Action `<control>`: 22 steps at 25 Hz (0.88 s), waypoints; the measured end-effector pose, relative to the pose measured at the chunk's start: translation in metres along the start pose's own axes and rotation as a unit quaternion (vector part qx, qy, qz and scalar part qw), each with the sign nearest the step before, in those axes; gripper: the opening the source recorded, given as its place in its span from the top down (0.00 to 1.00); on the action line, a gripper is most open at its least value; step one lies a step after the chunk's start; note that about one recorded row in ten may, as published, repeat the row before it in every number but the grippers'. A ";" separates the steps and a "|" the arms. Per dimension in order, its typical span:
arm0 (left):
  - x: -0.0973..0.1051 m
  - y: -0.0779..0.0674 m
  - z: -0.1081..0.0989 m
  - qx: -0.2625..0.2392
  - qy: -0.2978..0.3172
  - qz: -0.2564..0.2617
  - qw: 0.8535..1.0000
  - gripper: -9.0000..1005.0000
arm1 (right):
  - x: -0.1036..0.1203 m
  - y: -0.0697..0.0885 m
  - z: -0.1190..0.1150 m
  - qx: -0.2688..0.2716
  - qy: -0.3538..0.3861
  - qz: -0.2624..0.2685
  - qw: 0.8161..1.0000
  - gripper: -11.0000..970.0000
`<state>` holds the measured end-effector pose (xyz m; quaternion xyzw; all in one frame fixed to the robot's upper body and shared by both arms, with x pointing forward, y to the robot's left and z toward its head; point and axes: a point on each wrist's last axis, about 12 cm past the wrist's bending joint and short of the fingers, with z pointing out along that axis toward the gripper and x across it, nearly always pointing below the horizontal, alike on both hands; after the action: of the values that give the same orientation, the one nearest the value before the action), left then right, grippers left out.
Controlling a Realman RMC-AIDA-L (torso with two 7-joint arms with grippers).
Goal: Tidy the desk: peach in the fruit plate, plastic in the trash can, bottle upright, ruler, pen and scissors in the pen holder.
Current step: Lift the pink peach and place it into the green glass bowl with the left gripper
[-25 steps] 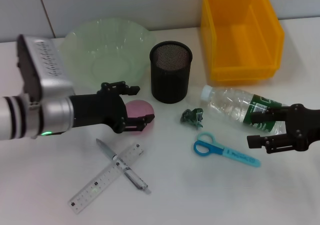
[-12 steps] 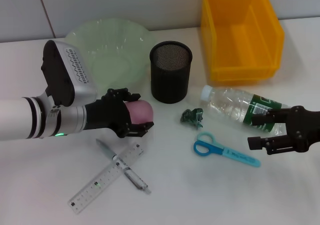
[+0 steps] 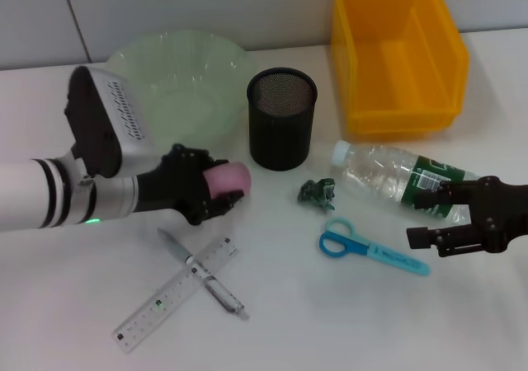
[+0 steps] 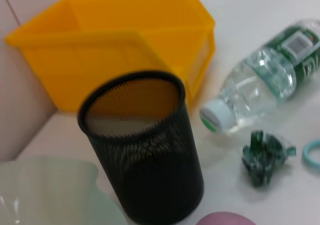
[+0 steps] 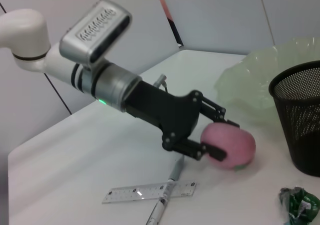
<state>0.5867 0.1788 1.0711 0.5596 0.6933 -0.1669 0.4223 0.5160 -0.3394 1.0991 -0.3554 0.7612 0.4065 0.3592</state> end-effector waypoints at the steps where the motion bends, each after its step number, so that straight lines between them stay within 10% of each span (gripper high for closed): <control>1: 0.000 -0.001 -0.002 -0.001 -0.004 -0.001 1.000 0.41 | 0.000 0.000 0.000 0.000 0.000 0.000 1.000 0.17; 12: -0.027 0.018 -0.059 -0.079 -0.135 -0.059 0.986 0.58 | 0.002 0.001 0.001 -0.003 0.000 0.002 1.000 0.18; 22: -0.023 0.067 -0.030 -0.215 -0.152 -0.135 0.955 0.66 | 0.005 0.004 0.002 -0.006 -0.001 0.006 1.000 0.18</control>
<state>0.6367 0.2067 1.1224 0.3246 0.7097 -0.1527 0.6063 0.5112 -0.3374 1.0958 -0.3526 0.7603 0.4140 0.3554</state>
